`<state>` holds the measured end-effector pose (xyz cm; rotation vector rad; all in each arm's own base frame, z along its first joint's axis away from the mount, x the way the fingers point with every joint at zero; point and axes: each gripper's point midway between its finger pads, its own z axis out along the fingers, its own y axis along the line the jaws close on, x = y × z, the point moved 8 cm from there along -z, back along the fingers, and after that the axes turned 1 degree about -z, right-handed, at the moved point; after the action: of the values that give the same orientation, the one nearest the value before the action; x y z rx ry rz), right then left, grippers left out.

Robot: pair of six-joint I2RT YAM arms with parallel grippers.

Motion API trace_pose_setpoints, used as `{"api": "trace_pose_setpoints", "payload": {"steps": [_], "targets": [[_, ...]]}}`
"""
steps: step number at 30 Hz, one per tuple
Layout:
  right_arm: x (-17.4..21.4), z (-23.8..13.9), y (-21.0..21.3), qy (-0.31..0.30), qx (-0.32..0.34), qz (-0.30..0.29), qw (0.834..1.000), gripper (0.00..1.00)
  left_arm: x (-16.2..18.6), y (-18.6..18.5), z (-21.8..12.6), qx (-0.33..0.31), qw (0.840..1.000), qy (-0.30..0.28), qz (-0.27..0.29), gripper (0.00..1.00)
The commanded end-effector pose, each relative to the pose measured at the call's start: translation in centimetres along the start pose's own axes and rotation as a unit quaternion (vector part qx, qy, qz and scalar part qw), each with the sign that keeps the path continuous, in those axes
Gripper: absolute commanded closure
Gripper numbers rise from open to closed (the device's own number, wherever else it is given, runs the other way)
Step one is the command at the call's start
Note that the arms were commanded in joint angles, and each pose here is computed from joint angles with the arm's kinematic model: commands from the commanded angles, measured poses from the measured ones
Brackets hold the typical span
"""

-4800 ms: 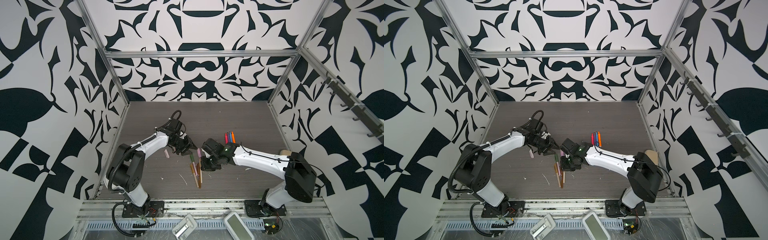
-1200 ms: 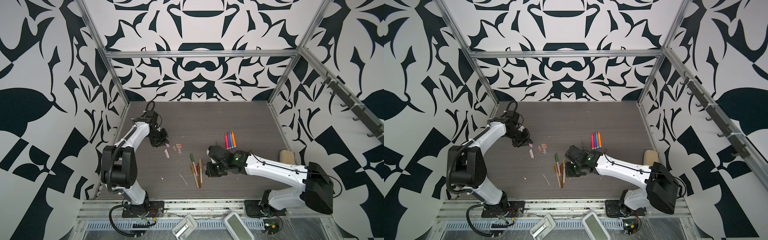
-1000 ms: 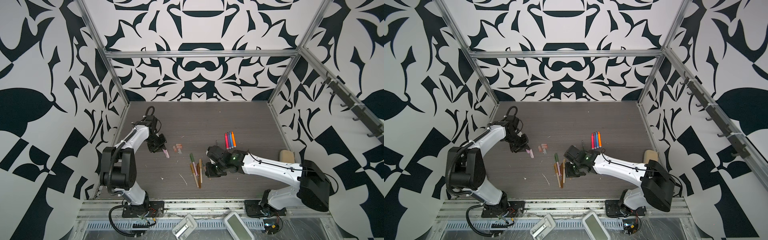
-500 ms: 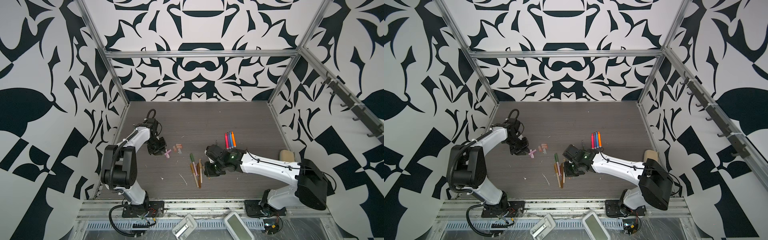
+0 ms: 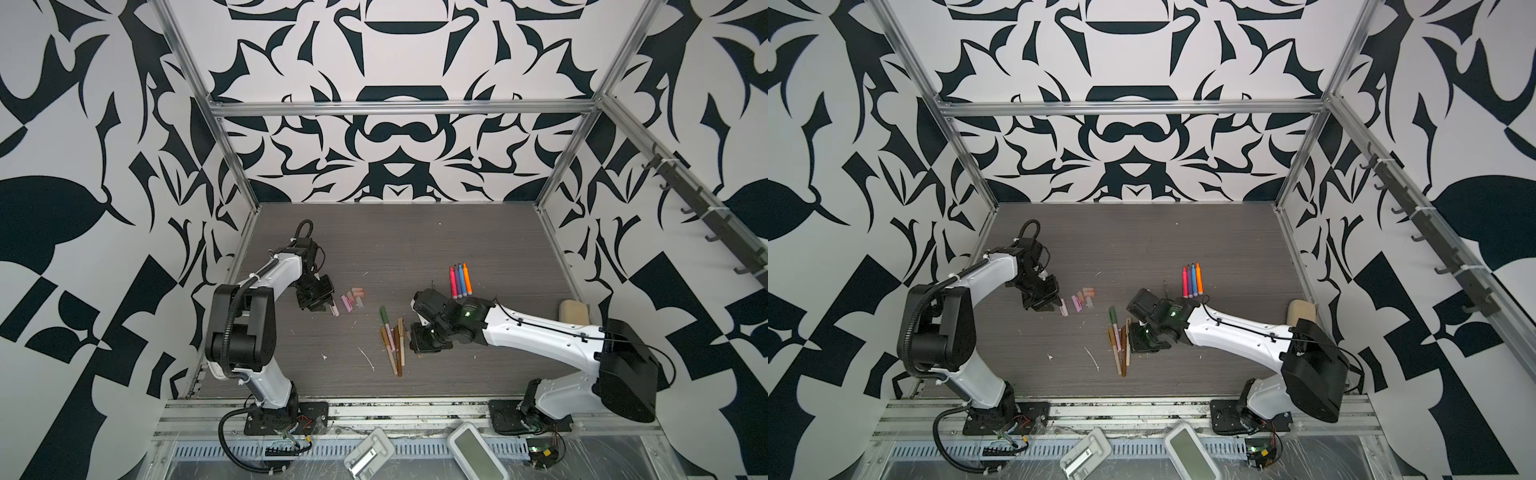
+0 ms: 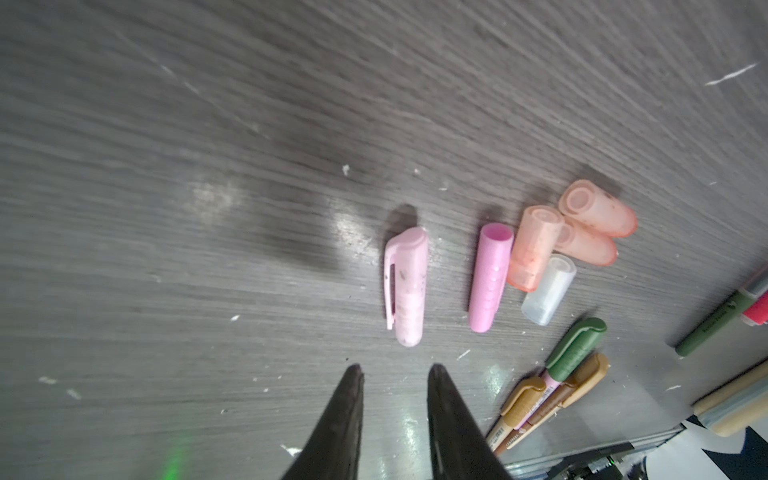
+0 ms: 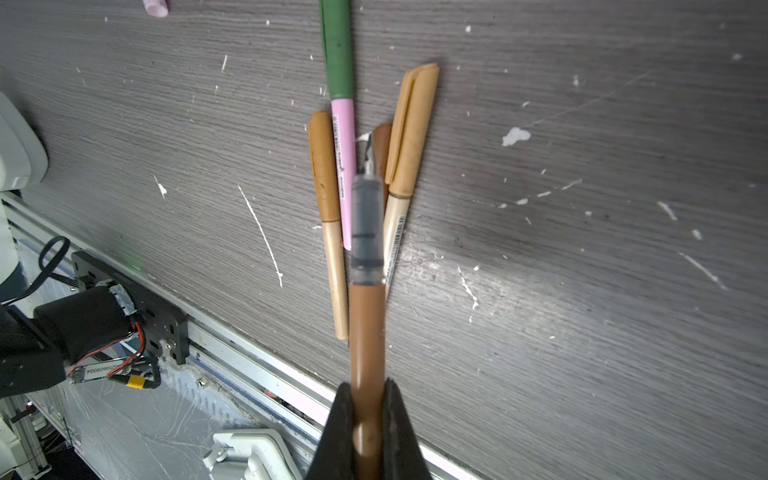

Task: Open the pen caps
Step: 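Lower the pink cap beside the other caps and open the left gripper, then carry the uncapped brown pen beside the green pen and open the right gripper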

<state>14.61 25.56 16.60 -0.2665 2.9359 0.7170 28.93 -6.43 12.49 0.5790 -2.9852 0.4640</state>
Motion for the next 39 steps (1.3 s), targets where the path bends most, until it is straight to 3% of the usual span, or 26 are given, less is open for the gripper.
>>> {"api": "trace_pose_setpoints", "payload": {"steps": [1,5,10,19,31,39], "targets": [[-0.7,-0.9,0.8,-0.014,-0.01,-0.006,1.0,1.0,0.3,0.3,0.8,-0.003,1.0,0.025,0.001,0.69],[-0.9,-1.1,0.4,-0.016,-0.001,-0.003,1.0,1.0,0.0,0.2,1.5,-0.001,0.999,0.034,0.0,0.69],[-2.3,-2.9,-2.1,-0.032,0.074,0.01,0.997,1.0,-0.6,0.1,2.3,0.003,0.999,0.042,-0.005,0.69],[-7.6,-4.8,-5.4,-0.034,0.206,-0.054,0.977,1.0,-1.2,-0.3,3.1,0.016,0.998,0.05,-0.018,0.7],[-10.7,-1.4,-6.9,0.016,0.244,-0.077,0.967,0.97,-2.0,-1.4,3.6,0.023,0.998,0.056,-0.02,0.71],[-11.8,0.2,-7.4,0.026,0.24,-0.06,0.969,0.95,-2.4,-2.1,3.6,0.027,0.998,0.053,-0.014,0.71]]}}
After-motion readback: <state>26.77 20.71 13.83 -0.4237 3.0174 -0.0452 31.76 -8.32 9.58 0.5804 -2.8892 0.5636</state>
